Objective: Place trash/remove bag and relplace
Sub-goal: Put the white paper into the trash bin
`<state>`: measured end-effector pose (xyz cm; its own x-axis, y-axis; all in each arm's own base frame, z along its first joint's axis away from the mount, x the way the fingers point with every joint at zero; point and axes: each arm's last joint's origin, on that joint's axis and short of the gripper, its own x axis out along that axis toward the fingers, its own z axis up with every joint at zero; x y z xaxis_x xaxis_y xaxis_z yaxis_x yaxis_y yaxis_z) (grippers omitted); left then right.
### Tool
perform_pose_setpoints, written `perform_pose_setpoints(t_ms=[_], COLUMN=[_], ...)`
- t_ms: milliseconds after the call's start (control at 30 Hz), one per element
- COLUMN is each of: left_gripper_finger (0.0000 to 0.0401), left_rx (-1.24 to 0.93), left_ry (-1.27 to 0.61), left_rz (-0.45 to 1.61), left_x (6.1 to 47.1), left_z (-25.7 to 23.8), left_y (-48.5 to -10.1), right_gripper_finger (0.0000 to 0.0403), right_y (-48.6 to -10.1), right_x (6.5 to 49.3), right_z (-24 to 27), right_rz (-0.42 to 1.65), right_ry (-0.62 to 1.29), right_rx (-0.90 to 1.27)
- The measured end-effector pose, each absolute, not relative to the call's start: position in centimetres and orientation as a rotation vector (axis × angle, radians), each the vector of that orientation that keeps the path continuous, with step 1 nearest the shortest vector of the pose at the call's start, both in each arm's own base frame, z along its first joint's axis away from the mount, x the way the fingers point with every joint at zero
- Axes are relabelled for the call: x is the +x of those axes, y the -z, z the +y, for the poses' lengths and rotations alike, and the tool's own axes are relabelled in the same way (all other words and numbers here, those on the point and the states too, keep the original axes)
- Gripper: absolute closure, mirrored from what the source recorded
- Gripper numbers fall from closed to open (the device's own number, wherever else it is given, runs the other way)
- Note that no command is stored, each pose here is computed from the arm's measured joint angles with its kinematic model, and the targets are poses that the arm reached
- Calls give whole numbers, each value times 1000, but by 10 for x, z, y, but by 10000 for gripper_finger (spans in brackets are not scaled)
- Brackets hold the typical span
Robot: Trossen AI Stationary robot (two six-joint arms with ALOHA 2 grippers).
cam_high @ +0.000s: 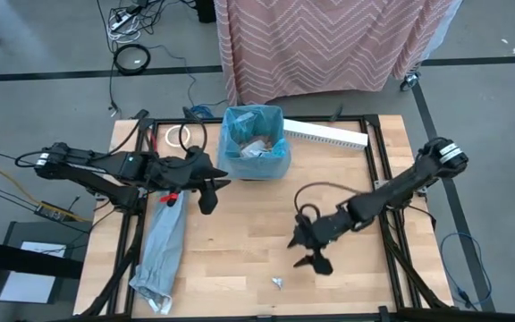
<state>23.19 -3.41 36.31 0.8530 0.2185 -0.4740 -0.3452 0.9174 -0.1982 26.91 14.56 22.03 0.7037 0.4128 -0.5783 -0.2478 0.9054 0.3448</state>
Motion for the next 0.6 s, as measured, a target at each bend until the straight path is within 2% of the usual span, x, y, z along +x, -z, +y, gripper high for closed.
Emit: perform_pose_setpoints(t_ms=[133,233,600], left_gripper_finger=[280,280,280], left_rx=[-314,-314,-329], left_ry=[-298,-293,-314], left_rz=[461,465,464], left_x=[233,234,235], left_z=[-35,-36,-36], left_y=[-362,-362,-361], right_gripper_finger=[130,128,120], right_y=[-187,-168,-139], right_x=[272,280,304], right_z=[168,186,206], right_rz=[691,721,733], right_ry=[-407,-450,-492], right_rx=[253,164,32])
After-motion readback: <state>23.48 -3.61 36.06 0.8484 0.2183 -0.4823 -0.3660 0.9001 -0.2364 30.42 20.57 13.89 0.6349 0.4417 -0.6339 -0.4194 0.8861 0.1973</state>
